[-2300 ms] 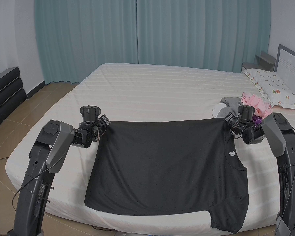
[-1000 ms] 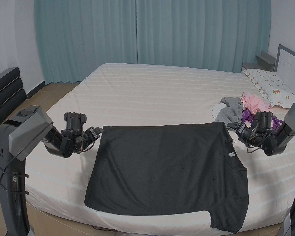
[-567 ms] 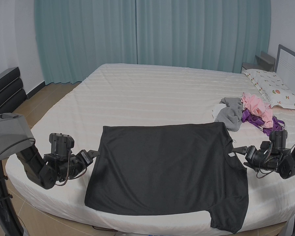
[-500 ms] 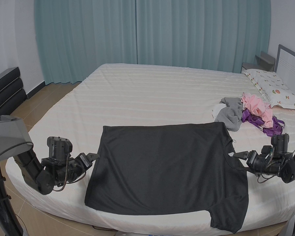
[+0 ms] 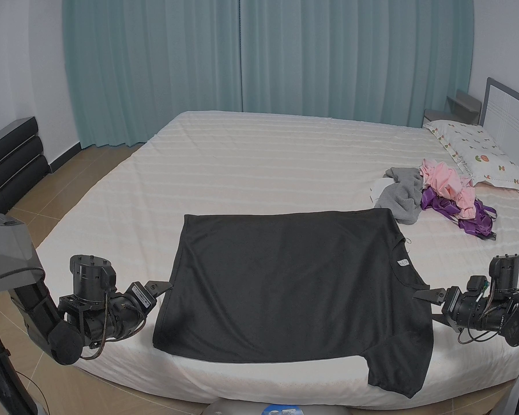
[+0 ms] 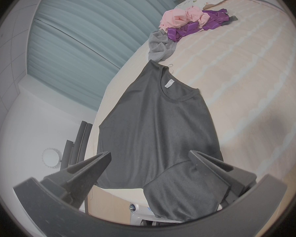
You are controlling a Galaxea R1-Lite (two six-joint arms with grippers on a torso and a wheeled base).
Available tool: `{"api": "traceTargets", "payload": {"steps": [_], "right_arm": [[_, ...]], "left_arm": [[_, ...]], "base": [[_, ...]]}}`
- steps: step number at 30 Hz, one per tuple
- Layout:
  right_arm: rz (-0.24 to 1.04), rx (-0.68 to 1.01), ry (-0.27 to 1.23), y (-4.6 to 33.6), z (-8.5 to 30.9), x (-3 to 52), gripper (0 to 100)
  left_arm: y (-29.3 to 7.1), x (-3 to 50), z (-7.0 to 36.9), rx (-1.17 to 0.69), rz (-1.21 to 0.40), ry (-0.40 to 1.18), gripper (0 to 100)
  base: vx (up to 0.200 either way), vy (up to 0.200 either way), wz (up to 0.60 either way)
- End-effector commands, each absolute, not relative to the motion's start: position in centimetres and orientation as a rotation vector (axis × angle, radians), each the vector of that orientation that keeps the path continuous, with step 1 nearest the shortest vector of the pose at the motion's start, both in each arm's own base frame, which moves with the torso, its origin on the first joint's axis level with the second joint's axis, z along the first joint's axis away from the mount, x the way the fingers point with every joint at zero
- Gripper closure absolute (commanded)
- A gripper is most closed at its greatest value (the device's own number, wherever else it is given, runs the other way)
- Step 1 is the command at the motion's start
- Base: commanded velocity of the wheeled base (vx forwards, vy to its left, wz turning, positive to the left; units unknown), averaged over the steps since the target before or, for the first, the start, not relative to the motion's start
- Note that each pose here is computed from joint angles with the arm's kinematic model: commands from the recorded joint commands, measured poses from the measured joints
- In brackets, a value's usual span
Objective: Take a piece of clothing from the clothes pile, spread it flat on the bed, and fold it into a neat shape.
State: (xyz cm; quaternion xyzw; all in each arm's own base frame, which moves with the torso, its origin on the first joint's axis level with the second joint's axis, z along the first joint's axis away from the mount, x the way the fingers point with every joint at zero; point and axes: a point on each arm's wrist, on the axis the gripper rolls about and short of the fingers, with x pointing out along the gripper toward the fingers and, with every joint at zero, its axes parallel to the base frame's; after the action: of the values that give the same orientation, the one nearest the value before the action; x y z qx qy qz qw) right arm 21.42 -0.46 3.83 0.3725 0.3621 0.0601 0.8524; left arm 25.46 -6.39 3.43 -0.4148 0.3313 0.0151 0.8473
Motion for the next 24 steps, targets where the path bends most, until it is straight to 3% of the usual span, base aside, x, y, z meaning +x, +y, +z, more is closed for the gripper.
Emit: {"api": "traceTargets", "payload": {"steps": [1,7,13,24], "right_arm": [[0.126,0.784,0.783,-0.3,3.6,21.1,0],[0.125,0.785,0.787,-0.3,3.5,21.1,0],[0.123,0.788,0.793,-0.3,3.3,21.1,0],[0.116,0.786,0.833,-0.1,2.6,21.0,0]], "left_arm": [[-7.1,25.1,3.5,-0.867,0.007,0.711,0],[-7.2,25.0,3.7,-0.870,-0.002,0.705,0],[-7.0,24.3,4.0,-0.908,0.002,0.713,0],[-6.2,20.0,2.3,-0.933,-0.051,0.940,0]], "base": [[0.000,-0.200,0.00],[0.000,-0.200,0.00],[0.000,0.000,0.00],[0.000,0.000,0.00]]}}
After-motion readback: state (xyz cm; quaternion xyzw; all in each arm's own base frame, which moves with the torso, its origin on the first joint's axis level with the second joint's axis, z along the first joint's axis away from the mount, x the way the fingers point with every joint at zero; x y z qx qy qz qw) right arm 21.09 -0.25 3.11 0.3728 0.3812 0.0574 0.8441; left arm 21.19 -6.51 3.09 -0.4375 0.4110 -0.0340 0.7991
